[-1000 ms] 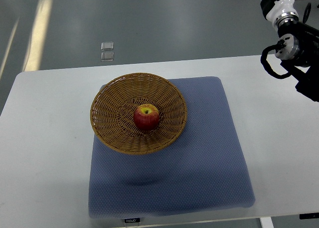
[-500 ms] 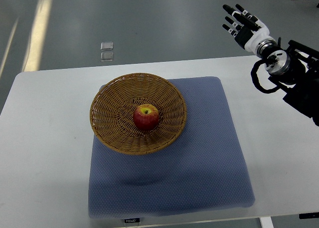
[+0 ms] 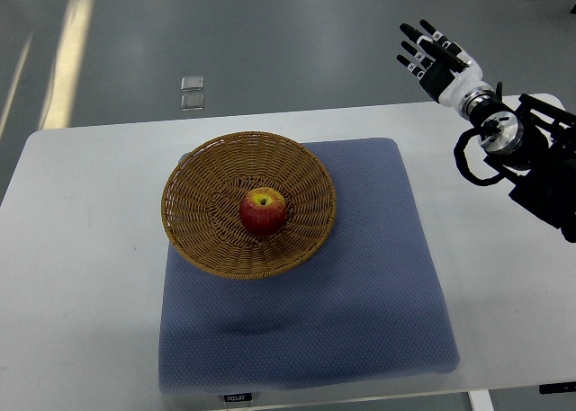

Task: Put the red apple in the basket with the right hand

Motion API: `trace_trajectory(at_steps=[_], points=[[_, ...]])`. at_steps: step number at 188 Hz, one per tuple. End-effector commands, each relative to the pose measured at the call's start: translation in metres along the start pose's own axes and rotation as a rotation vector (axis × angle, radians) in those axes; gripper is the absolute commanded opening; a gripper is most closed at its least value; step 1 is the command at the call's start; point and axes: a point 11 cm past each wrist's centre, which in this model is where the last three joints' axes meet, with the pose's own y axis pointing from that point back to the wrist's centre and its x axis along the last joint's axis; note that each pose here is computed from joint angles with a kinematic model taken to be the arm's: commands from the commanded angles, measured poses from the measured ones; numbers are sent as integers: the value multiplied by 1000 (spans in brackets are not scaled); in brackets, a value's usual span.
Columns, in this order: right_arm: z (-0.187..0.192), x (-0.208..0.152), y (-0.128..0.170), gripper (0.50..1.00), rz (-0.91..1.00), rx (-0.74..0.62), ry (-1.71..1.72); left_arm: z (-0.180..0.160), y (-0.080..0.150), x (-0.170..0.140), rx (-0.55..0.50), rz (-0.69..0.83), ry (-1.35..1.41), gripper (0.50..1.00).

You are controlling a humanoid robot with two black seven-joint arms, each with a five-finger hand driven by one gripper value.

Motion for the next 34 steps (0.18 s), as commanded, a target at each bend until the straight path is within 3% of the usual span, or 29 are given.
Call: trace_trajectory(at_steps=[1,34], points=[[0,1,0,921,2,0,1,0,0,0,0,1,0,1000],[2,2,1,921,4,-2,1,0,0,0,0,1,1,1000]])
